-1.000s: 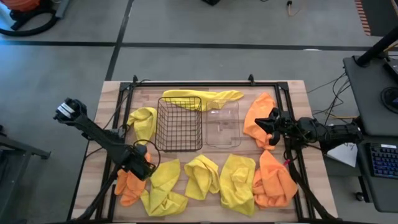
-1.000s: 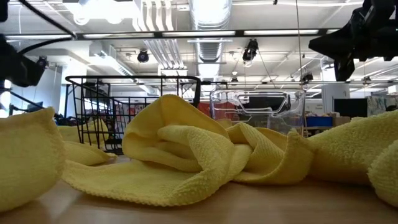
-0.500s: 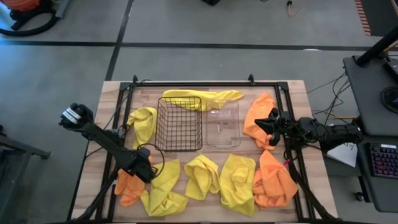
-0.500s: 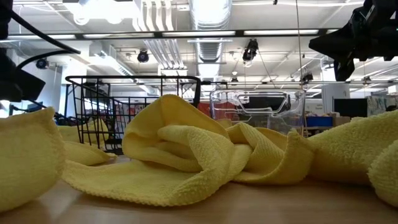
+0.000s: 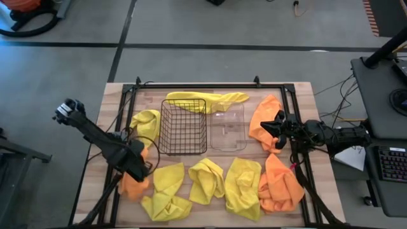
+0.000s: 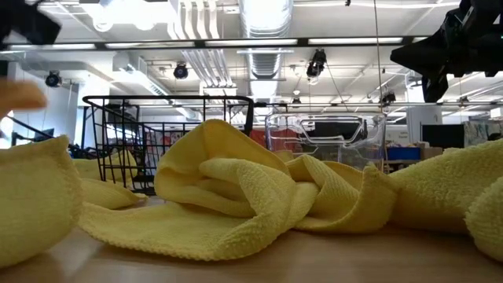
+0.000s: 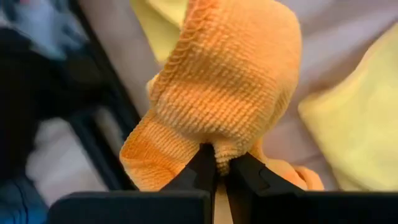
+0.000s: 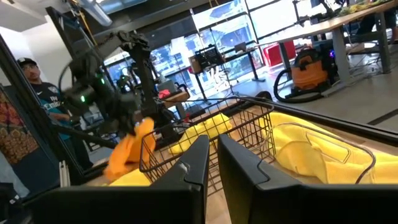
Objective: Sort microfiber towel by color & place in baskets
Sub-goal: Put the orange microfiber towel into the wire basket
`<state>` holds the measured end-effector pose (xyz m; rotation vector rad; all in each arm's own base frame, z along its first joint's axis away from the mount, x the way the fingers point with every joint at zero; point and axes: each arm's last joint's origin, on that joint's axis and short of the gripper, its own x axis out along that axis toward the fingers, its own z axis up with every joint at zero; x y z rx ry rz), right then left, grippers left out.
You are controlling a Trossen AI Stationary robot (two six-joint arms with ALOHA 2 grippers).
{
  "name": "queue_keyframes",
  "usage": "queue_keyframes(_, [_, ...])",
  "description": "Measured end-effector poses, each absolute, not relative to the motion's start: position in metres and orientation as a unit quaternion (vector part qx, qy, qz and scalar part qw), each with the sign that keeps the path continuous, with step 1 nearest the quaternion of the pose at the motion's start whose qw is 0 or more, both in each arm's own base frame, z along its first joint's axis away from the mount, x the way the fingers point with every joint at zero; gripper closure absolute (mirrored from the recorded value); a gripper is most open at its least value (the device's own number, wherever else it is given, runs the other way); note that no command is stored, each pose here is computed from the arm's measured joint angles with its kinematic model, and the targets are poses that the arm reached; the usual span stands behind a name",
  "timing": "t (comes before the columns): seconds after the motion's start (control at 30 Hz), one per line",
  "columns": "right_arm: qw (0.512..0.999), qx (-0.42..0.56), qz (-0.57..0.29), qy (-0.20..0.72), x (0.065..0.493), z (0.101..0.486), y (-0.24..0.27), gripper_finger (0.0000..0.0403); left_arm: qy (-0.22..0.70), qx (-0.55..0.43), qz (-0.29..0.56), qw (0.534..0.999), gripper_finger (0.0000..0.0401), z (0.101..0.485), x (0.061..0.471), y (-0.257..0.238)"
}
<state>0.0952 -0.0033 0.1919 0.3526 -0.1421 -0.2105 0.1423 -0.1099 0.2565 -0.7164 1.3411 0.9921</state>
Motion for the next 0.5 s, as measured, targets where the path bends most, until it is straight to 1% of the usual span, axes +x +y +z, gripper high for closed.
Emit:
queue_keyframes(0.07, [0.976, 0.175, -0.104, -0.071, 0.095, 0.192, -0.003, 0.0374, 0.563, -0.292, 0.445, 0.632, 0.0400, 0.277, 0.140, -0.105])
queue_keyframes(0.1, [0.976, 0.175, -0.104, -0.071, 0.095, 0.192, -0.003, 0.0374, 0.545, -0.296, 0.441, 0.649, 0.0400, 0.286, 0.141, -0.105])
queue_keyframes(0.2, [0.976, 0.175, -0.106, -0.072, 0.095, 0.192, -0.003, 0.0374, 0.470, -0.299, 0.401, 0.727, 0.0401, 0.309, 0.143, -0.100])
queue_keyframes(0.3, [0.976, 0.176, -0.108, -0.076, 0.095, 0.193, -0.004, 0.0374, 0.396, -0.286, 0.381, 0.785, 0.0401, 0.334, 0.143, -0.094])
queue_keyframes(0.5, [0.975, 0.177, -0.107, -0.077, 0.095, 0.193, -0.004, 0.0374, 0.277, -0.236, 0.351, 0.863, 0.0401, 0.379, 0.138, -0.082])
